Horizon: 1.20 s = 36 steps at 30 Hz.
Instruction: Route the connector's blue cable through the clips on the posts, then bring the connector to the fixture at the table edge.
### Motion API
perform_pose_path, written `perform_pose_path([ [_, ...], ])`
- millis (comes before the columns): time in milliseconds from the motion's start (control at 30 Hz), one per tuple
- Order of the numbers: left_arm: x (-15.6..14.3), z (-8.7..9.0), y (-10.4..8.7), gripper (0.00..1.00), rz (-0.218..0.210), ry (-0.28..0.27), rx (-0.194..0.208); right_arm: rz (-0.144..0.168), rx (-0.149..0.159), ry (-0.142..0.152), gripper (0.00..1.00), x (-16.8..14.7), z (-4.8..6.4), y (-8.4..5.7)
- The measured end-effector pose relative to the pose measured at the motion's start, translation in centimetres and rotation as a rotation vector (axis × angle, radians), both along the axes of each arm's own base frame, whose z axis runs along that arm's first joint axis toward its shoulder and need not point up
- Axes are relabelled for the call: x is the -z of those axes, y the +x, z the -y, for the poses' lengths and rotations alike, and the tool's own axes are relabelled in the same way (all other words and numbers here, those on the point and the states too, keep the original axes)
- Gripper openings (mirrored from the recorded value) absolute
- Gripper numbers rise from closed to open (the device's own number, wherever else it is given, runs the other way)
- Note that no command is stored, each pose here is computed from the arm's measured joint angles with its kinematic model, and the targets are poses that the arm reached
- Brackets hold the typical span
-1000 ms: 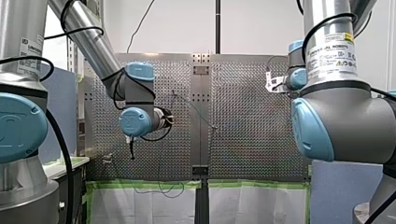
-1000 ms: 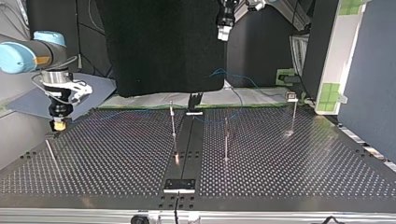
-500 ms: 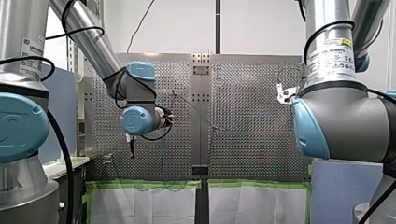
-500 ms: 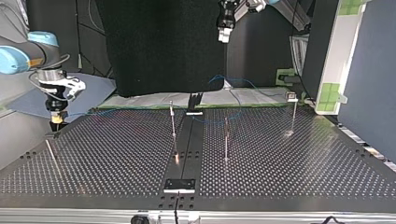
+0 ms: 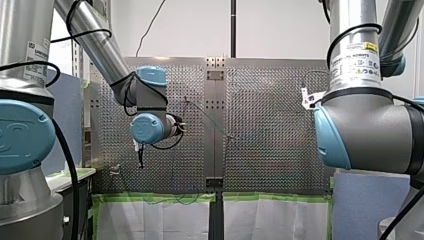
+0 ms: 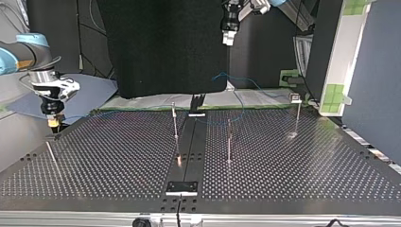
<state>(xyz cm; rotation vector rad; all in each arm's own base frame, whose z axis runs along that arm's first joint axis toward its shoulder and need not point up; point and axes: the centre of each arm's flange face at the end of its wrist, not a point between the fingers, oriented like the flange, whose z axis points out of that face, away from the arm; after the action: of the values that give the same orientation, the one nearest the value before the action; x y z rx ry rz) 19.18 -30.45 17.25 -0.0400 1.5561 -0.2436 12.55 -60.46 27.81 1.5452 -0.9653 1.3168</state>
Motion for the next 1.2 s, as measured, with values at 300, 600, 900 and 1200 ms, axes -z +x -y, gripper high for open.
perform_pose_path([
  [300, 0.1, -0.3, 0.4, 1.00, -0.004, 0.019, -0.014, -0.003, -0.043, 0.024, 0.00, -0.6, 1.1, -0.9],
  [600, 0.1, -0.5, 0.6, 1.00, -0.004, 0.030, -0.021, 0.005, -0.064, 0.017, 0.00, -0.3, 2.2, -1.2],
  [900, 0.1, -0.6, 0.7, 1.00, -0.003, 0.030, -0.027, 0.017, -0.074, -0.013, 0.00, -0.1, 3.1, -1.2],
  [1200, 0.1, -0.7, 1.0, 1.00, -0.007, 0.034, -0.033, 0.038, -0.079, -0.036, 0.00, -0.9, 3.8, -1.3],
])
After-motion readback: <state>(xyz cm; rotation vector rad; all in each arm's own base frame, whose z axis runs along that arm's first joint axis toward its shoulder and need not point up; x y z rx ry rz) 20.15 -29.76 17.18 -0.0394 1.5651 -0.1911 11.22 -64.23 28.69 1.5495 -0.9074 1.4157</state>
